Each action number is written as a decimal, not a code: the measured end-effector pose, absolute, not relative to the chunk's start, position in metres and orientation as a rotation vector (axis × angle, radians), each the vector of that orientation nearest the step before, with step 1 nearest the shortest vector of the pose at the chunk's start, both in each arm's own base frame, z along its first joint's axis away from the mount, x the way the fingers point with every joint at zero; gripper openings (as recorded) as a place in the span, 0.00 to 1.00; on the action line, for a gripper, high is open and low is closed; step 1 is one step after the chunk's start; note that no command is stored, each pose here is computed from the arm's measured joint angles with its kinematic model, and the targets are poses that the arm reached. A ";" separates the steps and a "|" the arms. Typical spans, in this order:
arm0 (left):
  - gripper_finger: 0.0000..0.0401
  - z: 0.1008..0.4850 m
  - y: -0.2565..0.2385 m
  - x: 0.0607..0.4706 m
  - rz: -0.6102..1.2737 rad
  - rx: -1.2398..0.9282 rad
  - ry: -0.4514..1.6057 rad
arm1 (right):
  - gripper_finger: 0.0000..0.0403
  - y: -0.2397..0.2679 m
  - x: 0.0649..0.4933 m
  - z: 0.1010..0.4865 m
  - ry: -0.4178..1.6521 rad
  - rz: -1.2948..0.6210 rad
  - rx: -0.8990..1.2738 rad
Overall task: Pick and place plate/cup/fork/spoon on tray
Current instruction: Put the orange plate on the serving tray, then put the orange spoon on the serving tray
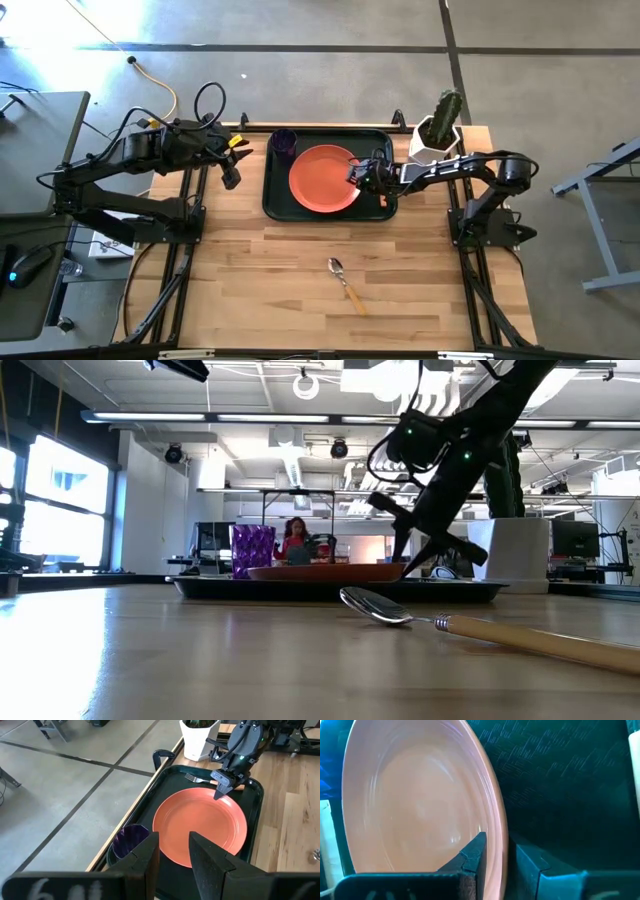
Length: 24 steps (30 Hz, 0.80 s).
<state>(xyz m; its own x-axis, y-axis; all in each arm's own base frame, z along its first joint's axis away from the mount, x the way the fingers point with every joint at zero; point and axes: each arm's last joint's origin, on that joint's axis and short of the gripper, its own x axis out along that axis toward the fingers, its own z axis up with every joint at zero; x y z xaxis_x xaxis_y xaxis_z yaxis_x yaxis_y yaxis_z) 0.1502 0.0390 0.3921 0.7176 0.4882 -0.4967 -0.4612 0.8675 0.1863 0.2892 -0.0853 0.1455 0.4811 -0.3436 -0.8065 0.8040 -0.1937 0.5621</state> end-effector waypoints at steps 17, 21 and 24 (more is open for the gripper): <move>0.24 0.393 0.039 0.151 0.525 0.050 0.558 | 0.15 -0.083 0.286 0.158 0.423 -1.071 1.388; 0.24 0.393 0.039 0.151 0.525 0.050 0.558 | 0.15 -0.079 0.289 0.165 0.450 -0.965 1.385; 0.24 0.393 0.039 0.150 0.523 0.056 0.561 | 0.15 -0.071 0.290 0.177 0.469 -0.887 1.350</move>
<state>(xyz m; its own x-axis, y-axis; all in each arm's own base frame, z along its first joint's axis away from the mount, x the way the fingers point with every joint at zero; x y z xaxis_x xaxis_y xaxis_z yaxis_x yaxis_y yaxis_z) 0.1505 0.0389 0.3925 0.7200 0.4883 -0.4931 -0.4584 0.8681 0.1902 0.2897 -0.0714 0.1768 0.6048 -0.2753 -0.7473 0.7726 -0.0246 0.6344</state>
